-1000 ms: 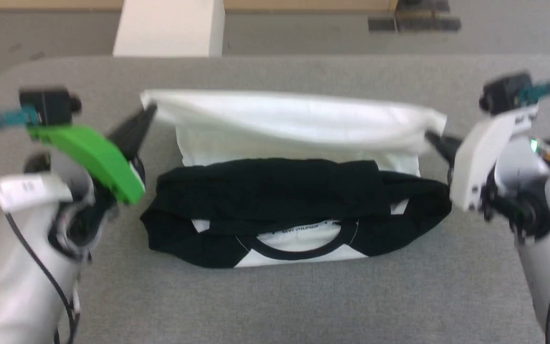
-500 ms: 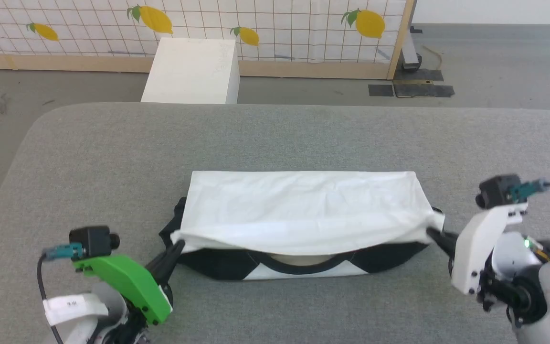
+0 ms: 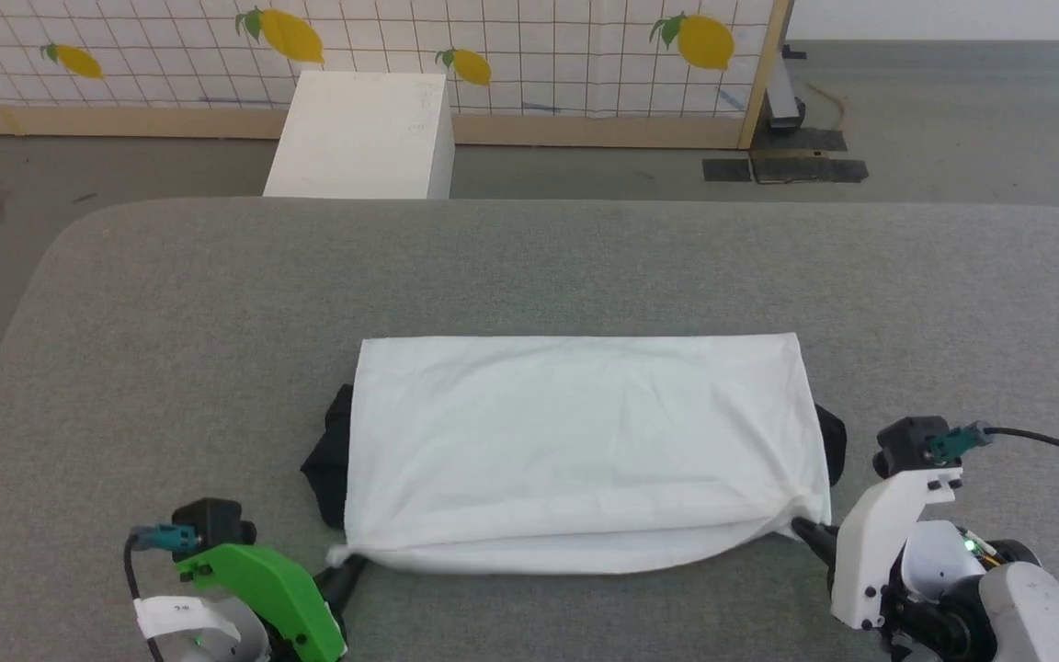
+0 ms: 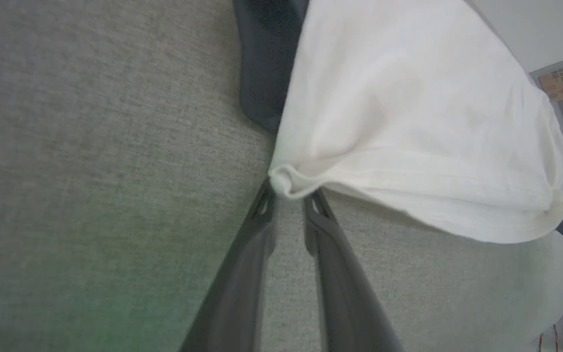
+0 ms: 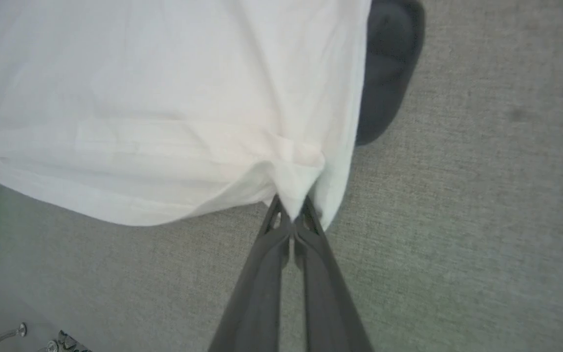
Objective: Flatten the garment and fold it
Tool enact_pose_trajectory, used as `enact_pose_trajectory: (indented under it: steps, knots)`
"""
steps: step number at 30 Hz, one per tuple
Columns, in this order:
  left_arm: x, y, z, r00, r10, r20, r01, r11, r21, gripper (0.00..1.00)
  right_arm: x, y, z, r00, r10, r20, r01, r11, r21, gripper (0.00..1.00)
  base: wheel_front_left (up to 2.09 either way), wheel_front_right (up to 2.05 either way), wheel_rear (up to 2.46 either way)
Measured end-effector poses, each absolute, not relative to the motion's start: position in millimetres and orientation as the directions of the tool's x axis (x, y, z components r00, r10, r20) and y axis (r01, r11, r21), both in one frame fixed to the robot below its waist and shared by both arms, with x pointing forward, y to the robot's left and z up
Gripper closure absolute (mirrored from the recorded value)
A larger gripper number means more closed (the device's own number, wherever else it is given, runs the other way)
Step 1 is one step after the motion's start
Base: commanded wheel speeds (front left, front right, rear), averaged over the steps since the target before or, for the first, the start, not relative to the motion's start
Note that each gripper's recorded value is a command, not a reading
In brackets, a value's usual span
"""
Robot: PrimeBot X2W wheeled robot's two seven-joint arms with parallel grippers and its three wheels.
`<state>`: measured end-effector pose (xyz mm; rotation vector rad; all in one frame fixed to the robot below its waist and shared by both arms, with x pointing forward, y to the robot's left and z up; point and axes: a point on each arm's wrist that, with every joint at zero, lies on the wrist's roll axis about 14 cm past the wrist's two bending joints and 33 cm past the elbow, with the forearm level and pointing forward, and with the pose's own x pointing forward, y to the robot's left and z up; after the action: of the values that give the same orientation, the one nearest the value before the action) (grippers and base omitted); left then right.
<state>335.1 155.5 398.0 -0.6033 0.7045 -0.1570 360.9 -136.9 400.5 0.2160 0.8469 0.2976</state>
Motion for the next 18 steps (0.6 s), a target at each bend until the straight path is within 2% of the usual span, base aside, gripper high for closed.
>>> enact_pose_trajectory:
  steps: [1,7,12,15,18]
  knots:
    - [332.7,155.6,394.5,0.746,-0.332,-0.578,-0.069,0.824,-0.562,0.00,360.6,-136.7,400.9,0.626,0.343,-0.700,-0.171,0.936,0.306,0.00,0.00,0.00,0.00]
    - [330.4,171.7,397.3,0.730,-0.295,-0.617,-0.094,0.850,-0.518,0.00,361.1,-145.3,413.9,0.662,0.346,-0.665,-0.152,0.931,0.332,0.00,0.00,0.00,0.00]
    - [340.2,198.6,427.8,0.787,-0.228,-0.574,-0.129,0.848,-0.513,0.00,361.2,-168.8,434.8,0.710,0.323,-0.625,-0.107,0.928,0.358,0.00,0.00,0.00,0.00]
    - [349.8,221.1,458.0,0.868,-0.147,-0.474,-0.135,0.849,-0.511,0.00,365.5,-189.8,451.9,0.748,0.290,-0.597,-0.061,0.925,0.374,0.00,0.00,0.00,0.00]
    - [365.8,244.7,496.8,0.955,-0.045,-0.294,-0.104,0.875,-0.472,0.00,370.0,-206.9,461.8,0.764,0.255,-0.593,-0.027,0.931,0.365,0.00,0.00,0.00,0.00]
